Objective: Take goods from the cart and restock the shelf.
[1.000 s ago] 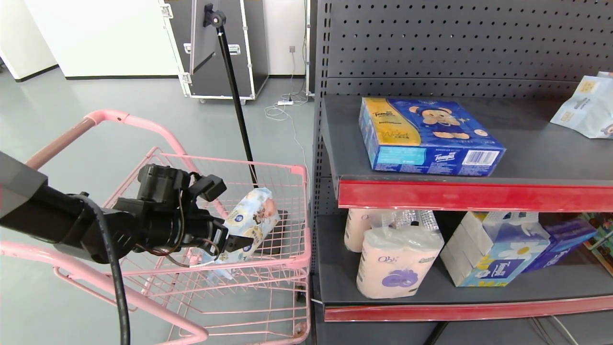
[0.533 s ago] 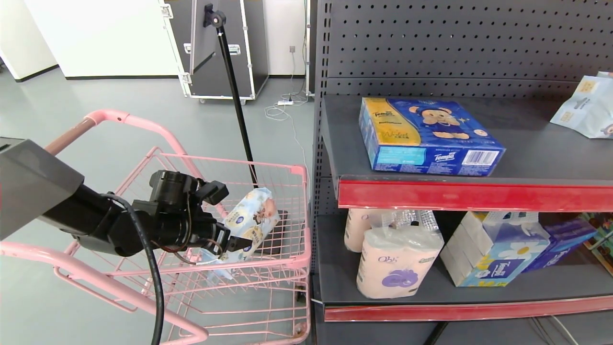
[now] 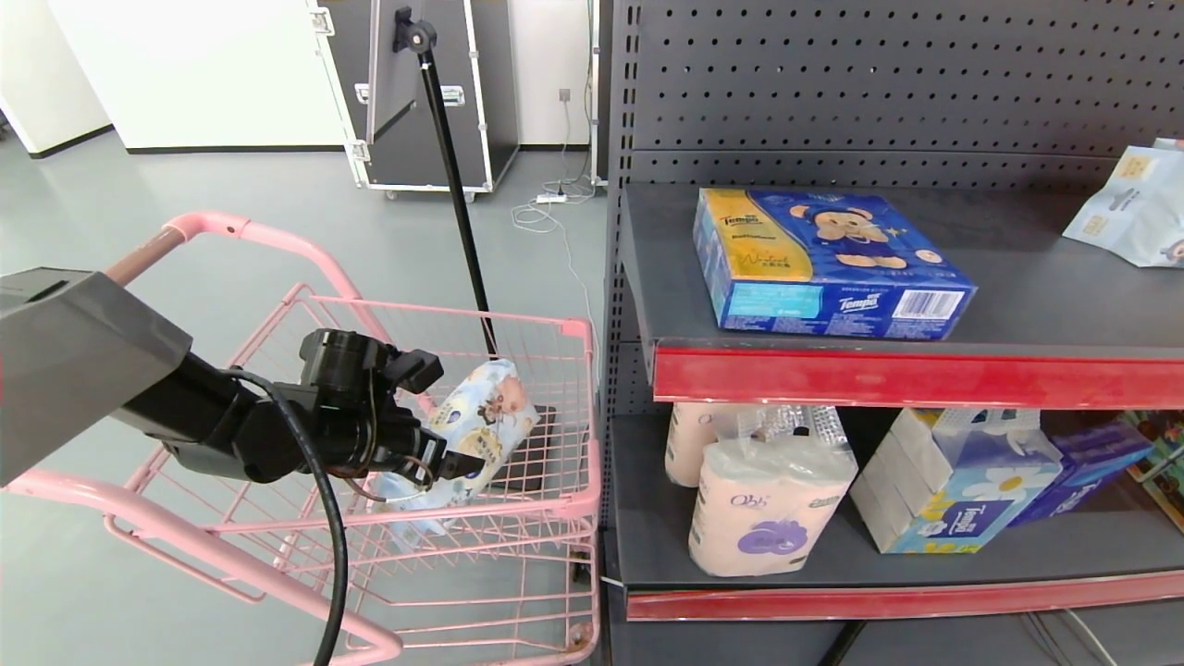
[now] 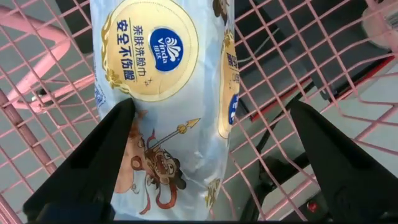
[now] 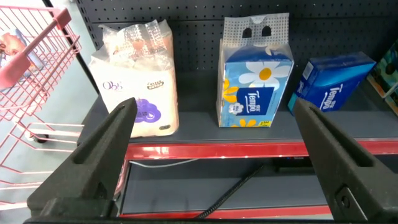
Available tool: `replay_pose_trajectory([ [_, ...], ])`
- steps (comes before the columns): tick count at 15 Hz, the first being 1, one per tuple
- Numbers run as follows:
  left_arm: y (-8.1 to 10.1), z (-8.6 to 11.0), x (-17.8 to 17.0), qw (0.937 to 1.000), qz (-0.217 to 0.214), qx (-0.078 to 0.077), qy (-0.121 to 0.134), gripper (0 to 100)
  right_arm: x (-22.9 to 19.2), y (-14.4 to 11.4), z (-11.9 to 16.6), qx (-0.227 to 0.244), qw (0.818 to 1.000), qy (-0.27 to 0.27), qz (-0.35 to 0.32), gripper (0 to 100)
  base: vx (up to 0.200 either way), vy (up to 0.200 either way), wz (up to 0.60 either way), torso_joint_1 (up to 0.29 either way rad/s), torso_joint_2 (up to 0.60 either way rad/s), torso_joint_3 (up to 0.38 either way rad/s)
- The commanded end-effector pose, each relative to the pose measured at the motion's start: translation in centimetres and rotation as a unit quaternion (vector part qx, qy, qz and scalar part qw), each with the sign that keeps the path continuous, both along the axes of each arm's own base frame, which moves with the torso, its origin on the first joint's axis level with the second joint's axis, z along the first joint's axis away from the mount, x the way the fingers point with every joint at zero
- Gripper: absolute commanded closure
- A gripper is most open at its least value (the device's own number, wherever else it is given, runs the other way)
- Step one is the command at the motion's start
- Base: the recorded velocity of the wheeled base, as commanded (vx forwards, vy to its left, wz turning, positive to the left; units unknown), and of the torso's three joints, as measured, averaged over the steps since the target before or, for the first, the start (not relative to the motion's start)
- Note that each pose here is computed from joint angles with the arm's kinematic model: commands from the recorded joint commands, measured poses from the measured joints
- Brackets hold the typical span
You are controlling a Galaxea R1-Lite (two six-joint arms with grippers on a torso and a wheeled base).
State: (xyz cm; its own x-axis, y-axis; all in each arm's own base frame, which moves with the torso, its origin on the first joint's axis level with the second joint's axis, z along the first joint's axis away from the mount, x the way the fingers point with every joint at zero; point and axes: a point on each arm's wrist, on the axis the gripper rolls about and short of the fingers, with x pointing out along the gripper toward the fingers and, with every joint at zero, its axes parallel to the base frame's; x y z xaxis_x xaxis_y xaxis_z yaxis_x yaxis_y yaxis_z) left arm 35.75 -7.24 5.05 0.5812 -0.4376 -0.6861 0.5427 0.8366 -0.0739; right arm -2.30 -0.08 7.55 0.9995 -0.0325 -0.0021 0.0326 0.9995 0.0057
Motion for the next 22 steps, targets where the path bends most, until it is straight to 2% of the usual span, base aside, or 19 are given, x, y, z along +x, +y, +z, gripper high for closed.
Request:
replay_pose_trajectory([
  [1, -0.1, 1.1, -0.3, 0.9999, -0.002, -0.002, -0.012, 0, 0.0, 0.0, 0.0, 0.000, 1.000, 0.000, 0.000, 0, 0.000, 0.000, 0.00, 0.000, 0.00, 0.000],
  [4, 0.2, 3.4, -1.1, 0.9996, -0.001, -0.005, -0.026, 0, 0.0, 0.0, 0.0, -0.001, 1.000, 0.000, 0.000, 0, 0.000, 0.000, 0.00, 0.000, 0.00, 0.000],
  [7, 1.3, 3.5, -1.0, 0.9994, 0.020, 0.003, -0.029, 0, 0.0, 0.0, 0.0, -0.001, 1.000, 0.000, 0.000, 0, 0.000, 0.000, 0.00, 0.000, 0.00, 0.000],
  [11, 1.4, 1.8, -1.0, 0.9997, 0.020, 0.016, -0.005, 0, 0.0, 0.0, 0.0, -0.001, 1.000, 0.000, 0.000, 0, 0.000, 0.000, 0.00, 0.000, 0.00, 0.000],
  [14, 1.3, 1.0, -1.1, 0.9996, 0.018, 0.019, 0.006, 0, 0.0, 0.0, 0.0, -0.001, 1.000, 0.000, 0.000, 0, 0.000, 0.000, 0.00, 0.000, 0.00, 0.000],
  [17, 0.5, -0.6, -1.0, 0.9993, 0.004, 0.025, 0.026, 0, 0.0, 0.0, 0.0, -0.001, 1.000, 0.000, 0.000, 0, 0.000, 0.000, 0.00, 0.000, 0.00, 0.000],
  [20, -1.2, -2.0, -0.9, 0.9986, -0.018, 0.030, 0.040, 0, 0.0, 0.0, 0.0, -0.001, 1.000, 0.000, 0.000, 0, 0.000, 0.000, 0.00, 0.000, 0.00, 0.000],
  [22, -1.6, -2.4, -0.2, 0.9985, -0.015, 0.036, 0.038, 0, 0.0, 0.0, 0.0, -0.001, 1.000, 0.000, 0.000, 0, 0.000, 0.000, 0.00, 0.000, 0.00, 0.000],
])
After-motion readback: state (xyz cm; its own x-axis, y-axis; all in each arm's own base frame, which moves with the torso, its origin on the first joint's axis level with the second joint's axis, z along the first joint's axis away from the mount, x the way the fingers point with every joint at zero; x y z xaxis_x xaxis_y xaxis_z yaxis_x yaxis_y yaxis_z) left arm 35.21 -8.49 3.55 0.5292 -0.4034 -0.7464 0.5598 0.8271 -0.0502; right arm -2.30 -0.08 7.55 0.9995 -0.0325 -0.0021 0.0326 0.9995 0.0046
